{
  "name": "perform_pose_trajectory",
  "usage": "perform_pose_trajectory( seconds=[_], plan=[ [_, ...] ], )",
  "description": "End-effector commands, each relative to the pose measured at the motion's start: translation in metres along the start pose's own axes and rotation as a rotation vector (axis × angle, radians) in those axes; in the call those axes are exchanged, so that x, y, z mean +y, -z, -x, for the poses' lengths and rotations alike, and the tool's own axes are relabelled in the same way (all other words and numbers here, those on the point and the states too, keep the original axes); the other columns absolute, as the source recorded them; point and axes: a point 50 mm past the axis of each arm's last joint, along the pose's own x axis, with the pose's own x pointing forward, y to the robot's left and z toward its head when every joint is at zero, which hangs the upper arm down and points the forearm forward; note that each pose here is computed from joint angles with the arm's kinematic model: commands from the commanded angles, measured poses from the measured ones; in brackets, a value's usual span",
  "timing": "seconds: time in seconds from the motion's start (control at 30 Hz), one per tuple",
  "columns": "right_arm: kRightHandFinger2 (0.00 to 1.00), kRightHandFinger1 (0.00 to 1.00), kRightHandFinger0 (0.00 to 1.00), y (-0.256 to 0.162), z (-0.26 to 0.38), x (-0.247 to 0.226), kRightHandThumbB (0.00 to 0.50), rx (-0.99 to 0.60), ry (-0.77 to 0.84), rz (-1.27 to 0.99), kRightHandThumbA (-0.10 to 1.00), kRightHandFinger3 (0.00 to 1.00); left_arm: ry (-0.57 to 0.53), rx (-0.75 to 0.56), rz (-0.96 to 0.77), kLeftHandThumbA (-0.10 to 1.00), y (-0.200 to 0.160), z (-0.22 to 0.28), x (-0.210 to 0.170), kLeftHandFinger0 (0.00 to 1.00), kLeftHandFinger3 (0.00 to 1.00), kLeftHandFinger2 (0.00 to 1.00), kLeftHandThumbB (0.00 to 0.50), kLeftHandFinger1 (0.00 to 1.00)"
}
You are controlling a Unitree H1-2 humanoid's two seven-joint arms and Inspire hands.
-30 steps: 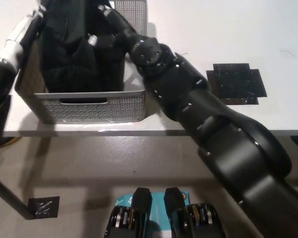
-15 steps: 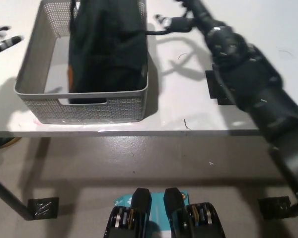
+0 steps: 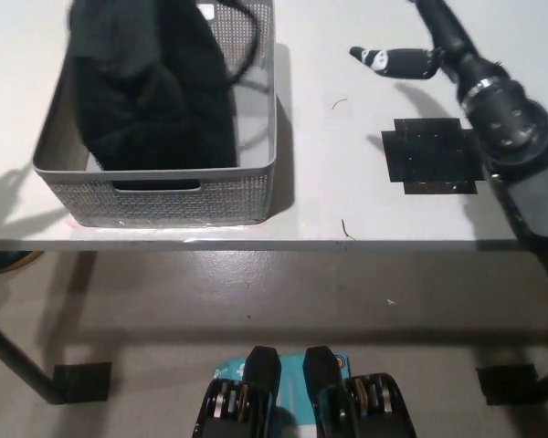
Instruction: Use both hands to pick up a lunch bag on the right hand side and place it into a container on the left hand side
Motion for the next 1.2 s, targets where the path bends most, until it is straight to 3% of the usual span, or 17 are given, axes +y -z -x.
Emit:
perform_pose_trajectory(
  seconds=[0.0,0.13,0.17,0.2,0.23,0.27,0.33,0.37,0.47,0.53,0.6,0.63,0.7,0.77,0.9,1.1,1.17],
  plan=[
    [1.00,1.00,1.00,-0.027,-0.006,-0.033,0.042,-0.052,0.027,0.052,0.85,1.00,-0.031,-0.047,-0.058,1.00,-0.004,0.028,0.047,0.83,1.00,0.90,0.231,0.79],
    [1.00,1.00,1.00,-0.016,0.001,-0.036,0.071,-0.046,0.039,0.004,0.90,1.00,-0.043,-0.092,-0.018,1.00,-0.015,0.024,0.044,0.81,1.00,0.86,0.228,0.76],
    [1.00,1.00,1.00,-0.013,0.007,-0.035,0.106,-0.054,0.051,-0.023,0.96,1.00,-0.064,-0.125,0.001,1.00,-0.018,0.023,0.040,0.86,0.98,0.86,0.247,0.81],
    [1.00,1.00,1.00,-0.012,0.011,-0.034,0.106,-0.064,0.059,-0.044,0.96,1.00,-0.084,-0.148,0.016,1.00,-0.020,0.023,0.038,0.86,0.98,0.86,0.247,0.81],
    [1.00,1.00,1.00,-0.011,0.020,-0.031,0.132,-0.101,0.079,-0.089,1.00,1.00,-0.127,-0.191,0.061,1.00,-0.027,0.026,0.033,0.96,1.00,0.94,0.281,0.90],
    [1.00,1.00,1.00,-0.013,0.031,-0.027,0.131,-0.144,0.096,-0.140,1.00,1.00,-0.186,-0.241,0.115,1.00,-0.035,0.030,0.026,1.00,1.00,1.00,0.265,0.97],
    [1.00,1.00,1.00,-0.024,0.060,-0.011,0.139,-0.246,0.114,-0.246,1.00,1.00,-0.310,-0.360,0.181,1.00,-0.058,0.045,0.008,1.00,1.00,1.00,0.208,1.00],
    [1.00,1.00,1.00,-0.033,0.083,-0.002,0.118,-0.324,0.132,-0.291,1.00,1.00,-0.383,-0.430,0.260,1.00,-0.075,0.057,-0.007,1.00,1.00,1.00,0.225,1.00],
    [1.00,1.00,1.00,-0.054,0.136,0.015,0.176,-0.448,0.159,-0.411,1.00,1.00,-0.531,-0.577,0.431,1.00,-0.107,0.075,-0.046,1.00,1.00,1.00,0.281,1.00],
    [1.00,1.00,1.00,-0.065,0.168,0.028,0.180,-0.504,0.170,-0.459,1.00,1.00,-0.586,-0.673,0.589,1.00,-0.128,0.083,-0.071,1.00,1.00,1.00,0.263,1.00],
    [1.00,1.00,1.00,-0.070,0.203,0.043,0.228,-0.542,0.183,-0.478,1.00,1.00,-0.606,-0.750,0.744,1.00,-0.154,0.091,-0.097,1.00,1.00,1.00,0.315,1.00],
    [1.00,1.00,1.00,-0.071,0.207,0.045,0.315,-0.545,0.183,-0.486,1.00,1.00,-0.608,-0.758,0.762,1.00,-0.157,0.092,-0.101,1.00,1.00,1.00,0.385,1.00],
    [1.00,1.00,1.00,-0.068,0.234,0.060,0.263,-0.556,0.183,-0.534,1.00,1.00,-0.626,-0.780,0.799,1.00,-0.183,0.098,-0.130,1.00,1.00,1.00,0.355,1.00],
    [1.00,1.00,1.00,-0.065,0.252,0.070,0.217,-0.548,0.178,-0.542,1.00,1.00,-0.630,-0.775,0.839,1.00,-0.197,0.102,-0.151,1.00,1.00,1.00,0.371,1.00],
    [1.00,1.00,1.00,-0.054,0.281,0.087,0.189,-0.499,0.193,-0.573,1.00,1.00,-0.585,-0.797,0.946,1.00,-0.209,0.103,-0.178,1.00,1.00,1.00,0.341,1.00],
    [1.00,1.00,1.00,-0.031,0.308,0.112,0.250,-0.388,0.185,-0.647,1.00,1.00,-0.507,-0.752,1.064,1.00,-0.213,0.100,-0.213,1.00,1.00,1.00,0.334,1.00],
    [1.00,1.00,1.00,-0.021,0.315,0.125,0.246,-0.348,0.184,-0.657,1.00,1.00,-0.480,-0.713,1.093,1.00,-0.210,0.096,-0.229,1.00,1.00,1.00,0.316,1.00]
  ],
)
